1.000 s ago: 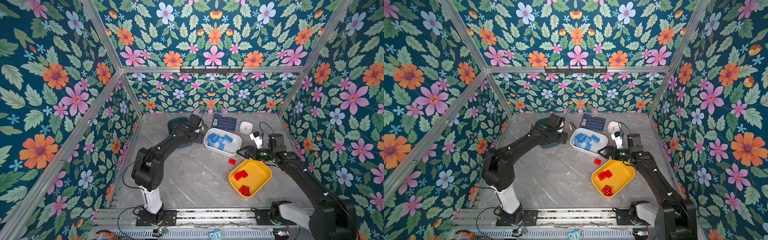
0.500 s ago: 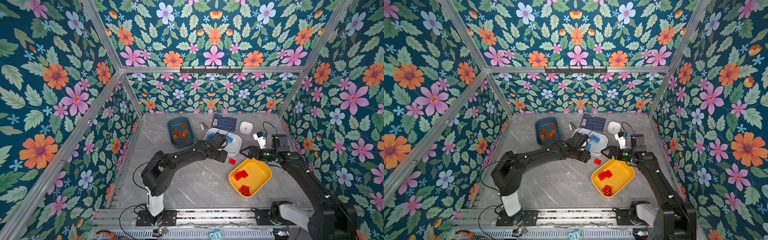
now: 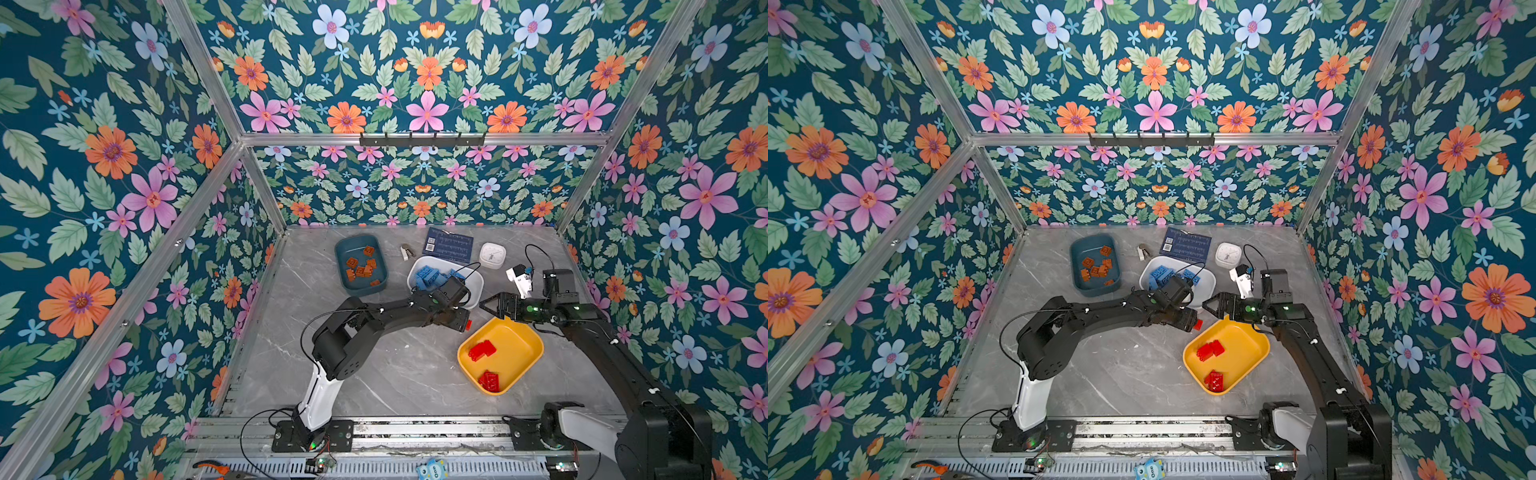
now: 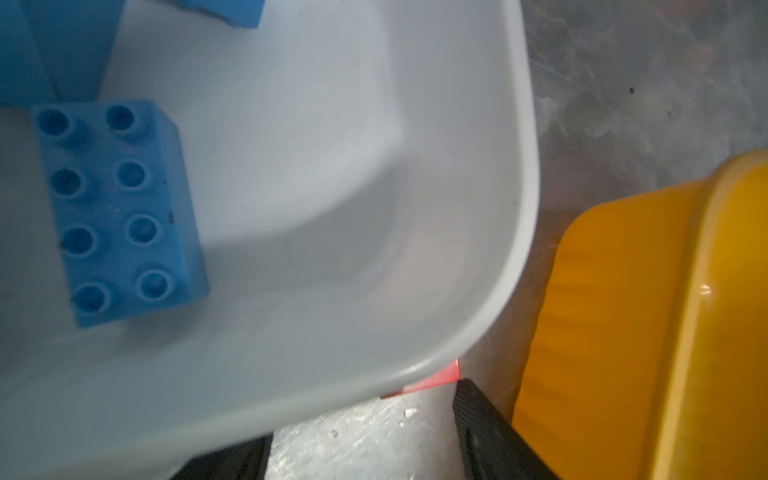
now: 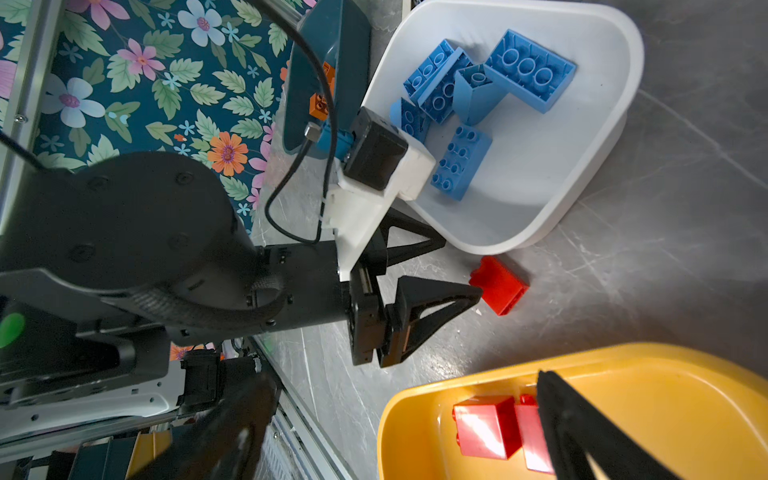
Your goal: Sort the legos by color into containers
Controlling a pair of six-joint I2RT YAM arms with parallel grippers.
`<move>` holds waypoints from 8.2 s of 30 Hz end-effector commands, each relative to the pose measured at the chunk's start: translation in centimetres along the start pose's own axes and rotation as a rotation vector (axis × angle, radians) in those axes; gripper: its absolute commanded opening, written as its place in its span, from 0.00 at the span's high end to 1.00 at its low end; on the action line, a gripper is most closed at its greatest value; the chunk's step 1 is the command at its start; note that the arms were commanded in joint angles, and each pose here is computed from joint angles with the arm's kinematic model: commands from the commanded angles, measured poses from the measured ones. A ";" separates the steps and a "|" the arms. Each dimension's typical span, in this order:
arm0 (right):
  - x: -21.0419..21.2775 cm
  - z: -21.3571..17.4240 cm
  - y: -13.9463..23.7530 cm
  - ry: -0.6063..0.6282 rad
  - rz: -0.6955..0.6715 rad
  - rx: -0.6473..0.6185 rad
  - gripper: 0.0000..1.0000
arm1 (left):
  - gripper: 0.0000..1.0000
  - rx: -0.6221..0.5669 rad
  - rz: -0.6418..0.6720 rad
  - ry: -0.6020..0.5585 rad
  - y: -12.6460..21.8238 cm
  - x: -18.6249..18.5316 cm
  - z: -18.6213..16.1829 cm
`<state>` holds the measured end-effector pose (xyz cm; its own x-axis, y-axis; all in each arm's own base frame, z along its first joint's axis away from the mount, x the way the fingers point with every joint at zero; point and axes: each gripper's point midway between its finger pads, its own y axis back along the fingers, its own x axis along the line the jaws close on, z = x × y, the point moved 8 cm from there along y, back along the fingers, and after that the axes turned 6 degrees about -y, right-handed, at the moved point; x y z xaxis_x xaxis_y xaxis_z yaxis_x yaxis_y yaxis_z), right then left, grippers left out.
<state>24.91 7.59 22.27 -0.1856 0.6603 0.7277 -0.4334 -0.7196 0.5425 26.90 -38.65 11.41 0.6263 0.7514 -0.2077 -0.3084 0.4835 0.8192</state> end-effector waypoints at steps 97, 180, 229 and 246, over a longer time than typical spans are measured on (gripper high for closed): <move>-0.4 -0.5 -0.5 0.006 0.034 0.014 0.01 | 0.45 -0.054 0.388 0.201 -0.2 0.2 -2.4; -8.0 2.1 2.8 -0.128 -0.411 -0.448 0.01 | 0.00 -0.384 0.527 0.196 20.3 18.3 -6.7; -14.1 3.2 0.0 0.238 -0.578 -0.698 0.01 | 0.00 -0.698 1.026 0.296 19.7 31.9 -12.6; -13.8 3.4 0.3 0.227 -0.589 -0.695 0.01 | 0.00 -0.723 1.003 0.266 20.8 31.3 -12.0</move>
<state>30.31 -2.51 13.73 0.0976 0.9544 0.2820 -0.9273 -0.0157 0.3740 31.51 0.29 15.40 -0.2534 0.9554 0.1520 -0.9344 -0.2824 0.2173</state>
